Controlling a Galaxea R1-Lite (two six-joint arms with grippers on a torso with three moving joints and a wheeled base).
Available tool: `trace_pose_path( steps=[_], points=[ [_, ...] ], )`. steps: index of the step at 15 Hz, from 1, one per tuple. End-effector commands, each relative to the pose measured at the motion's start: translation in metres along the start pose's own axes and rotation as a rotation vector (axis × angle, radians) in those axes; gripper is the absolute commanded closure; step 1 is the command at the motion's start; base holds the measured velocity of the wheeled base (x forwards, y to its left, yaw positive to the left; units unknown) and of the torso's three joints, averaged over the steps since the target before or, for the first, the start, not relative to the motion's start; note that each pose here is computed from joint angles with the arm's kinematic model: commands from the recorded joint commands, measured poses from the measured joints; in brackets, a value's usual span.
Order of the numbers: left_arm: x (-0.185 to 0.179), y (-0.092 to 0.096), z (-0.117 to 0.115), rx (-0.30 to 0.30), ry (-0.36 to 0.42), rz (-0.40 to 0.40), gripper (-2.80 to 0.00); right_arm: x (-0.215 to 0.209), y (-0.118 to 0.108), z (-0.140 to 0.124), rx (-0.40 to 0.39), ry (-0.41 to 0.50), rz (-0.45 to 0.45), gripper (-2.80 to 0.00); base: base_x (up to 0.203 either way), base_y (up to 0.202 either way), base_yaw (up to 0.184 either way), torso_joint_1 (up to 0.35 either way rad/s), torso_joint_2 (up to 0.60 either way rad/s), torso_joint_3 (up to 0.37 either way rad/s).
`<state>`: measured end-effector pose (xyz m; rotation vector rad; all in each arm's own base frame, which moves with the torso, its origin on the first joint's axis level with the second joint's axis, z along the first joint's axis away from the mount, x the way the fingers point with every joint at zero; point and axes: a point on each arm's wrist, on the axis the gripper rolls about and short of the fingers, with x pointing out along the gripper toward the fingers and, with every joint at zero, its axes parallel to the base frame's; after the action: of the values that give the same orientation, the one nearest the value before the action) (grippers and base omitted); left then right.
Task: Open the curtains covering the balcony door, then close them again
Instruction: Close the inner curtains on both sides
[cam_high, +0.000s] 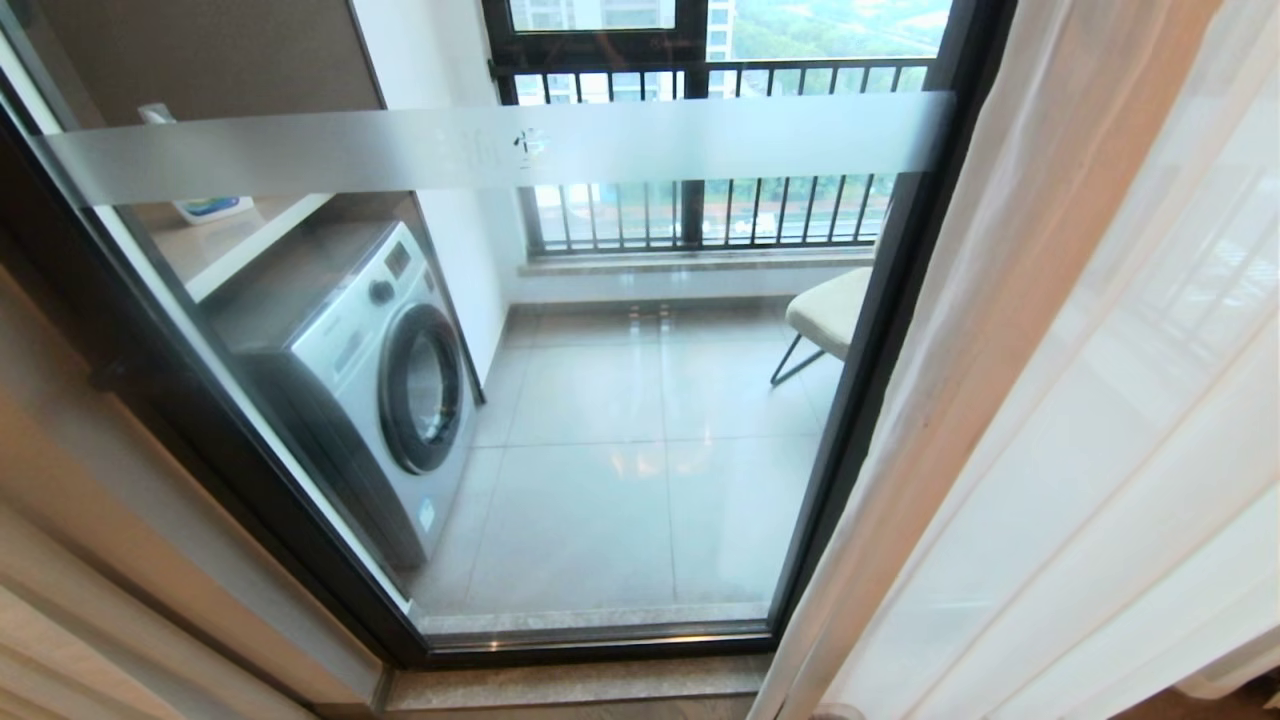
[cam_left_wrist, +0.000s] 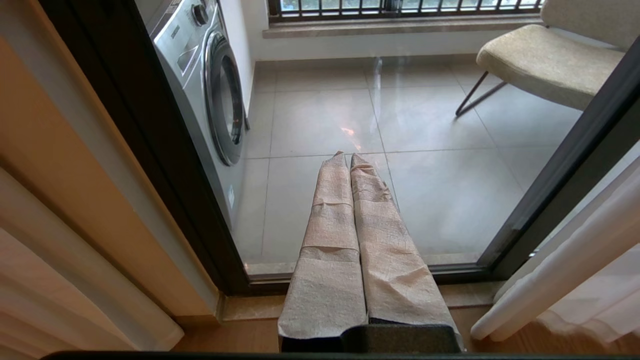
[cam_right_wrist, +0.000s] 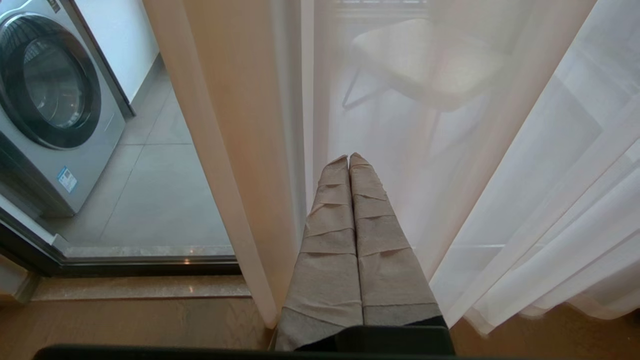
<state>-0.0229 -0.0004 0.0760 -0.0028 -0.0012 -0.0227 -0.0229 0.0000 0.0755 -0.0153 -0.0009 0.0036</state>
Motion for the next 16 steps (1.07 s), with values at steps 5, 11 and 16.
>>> trace_pose_path(
  steps=[5, 11, 16],
  points=[
    [0.0, 0.0, 0.0, -0.003, 0.0, 0.001, 0.0, 0.0001, 0.0, 0.0, 0.0, 0.001, 0.0, 0.0, 0.0, 0.0, 0.0, 0.0, 0.0, 0.0],
    [0.0, 0.0, 0.0001, -0.003, -0.002, 0.001, 0.0, 0.0001, 0.0, 0.0, 0.0, 0.001, 0.001, 0.0, 0.0, 0.0, 0.0, 0.0, 0.0, 0.0],
    [0.0, 0.0, 0.0001, -0.005, -0.002, 0.001, 0.0, 0.0001, 0.0, 0.0, 0.0, 0.001, -0.002, 0.0, 0.001, 0.137, -0.004, 0.0, 0.0, 0.002]
  ],
)
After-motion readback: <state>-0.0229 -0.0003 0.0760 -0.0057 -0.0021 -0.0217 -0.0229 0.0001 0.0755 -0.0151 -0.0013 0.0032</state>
